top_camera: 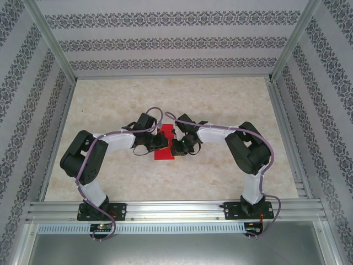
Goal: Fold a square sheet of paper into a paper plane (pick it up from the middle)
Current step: Fold the triangle a second time at the center of the table.
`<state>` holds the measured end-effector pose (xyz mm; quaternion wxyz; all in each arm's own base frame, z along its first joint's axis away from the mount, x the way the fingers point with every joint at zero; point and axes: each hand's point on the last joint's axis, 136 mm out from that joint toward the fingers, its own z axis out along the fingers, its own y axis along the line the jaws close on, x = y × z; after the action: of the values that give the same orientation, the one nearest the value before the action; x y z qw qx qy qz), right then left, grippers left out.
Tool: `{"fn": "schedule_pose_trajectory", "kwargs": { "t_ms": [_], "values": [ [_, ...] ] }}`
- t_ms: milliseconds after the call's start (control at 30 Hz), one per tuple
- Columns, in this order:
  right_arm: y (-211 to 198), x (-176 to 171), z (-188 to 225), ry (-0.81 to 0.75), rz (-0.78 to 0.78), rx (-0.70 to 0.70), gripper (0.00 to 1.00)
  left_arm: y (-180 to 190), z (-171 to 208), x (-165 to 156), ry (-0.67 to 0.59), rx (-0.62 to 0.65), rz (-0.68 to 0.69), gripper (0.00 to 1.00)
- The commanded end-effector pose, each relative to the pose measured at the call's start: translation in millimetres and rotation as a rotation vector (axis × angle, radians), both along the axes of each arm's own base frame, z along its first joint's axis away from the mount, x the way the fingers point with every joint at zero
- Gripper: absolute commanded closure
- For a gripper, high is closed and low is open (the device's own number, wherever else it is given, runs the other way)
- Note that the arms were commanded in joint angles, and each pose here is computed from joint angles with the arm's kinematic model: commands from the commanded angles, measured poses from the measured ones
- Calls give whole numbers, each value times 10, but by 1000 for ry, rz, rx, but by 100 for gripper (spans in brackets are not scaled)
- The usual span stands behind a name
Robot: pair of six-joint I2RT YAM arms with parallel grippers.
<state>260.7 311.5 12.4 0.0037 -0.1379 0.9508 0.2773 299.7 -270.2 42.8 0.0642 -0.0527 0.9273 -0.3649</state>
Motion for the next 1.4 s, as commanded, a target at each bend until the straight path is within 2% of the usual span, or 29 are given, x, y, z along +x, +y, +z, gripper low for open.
{"fn": "schedule_pose_trajectory", "kwargs": {
  "t_ms": [0, 300, 600, 933, 1367],
  "values": [
    [-187, -54, -244, 36, -28, -109, 92, -119, -62, -50, 18, -28, -14, 97],
    [-281, -105, -353, 57, -33, -164, 92, -4, -372, -105, 75, 65, 3, 98],
    [-505, -216, -544, 80, -17, -287, 93, 137, -474, -82, 66, 163, 1, 97],
    [-807, -330, -753, 97, 0, -447, 93, 198, -293, 158, 6, 116, 0, 89],
    [-862, -362, -819, 106, 2, -476, 93, 612, -330, 401, -26, 71, 69, 88]
  ]
}}
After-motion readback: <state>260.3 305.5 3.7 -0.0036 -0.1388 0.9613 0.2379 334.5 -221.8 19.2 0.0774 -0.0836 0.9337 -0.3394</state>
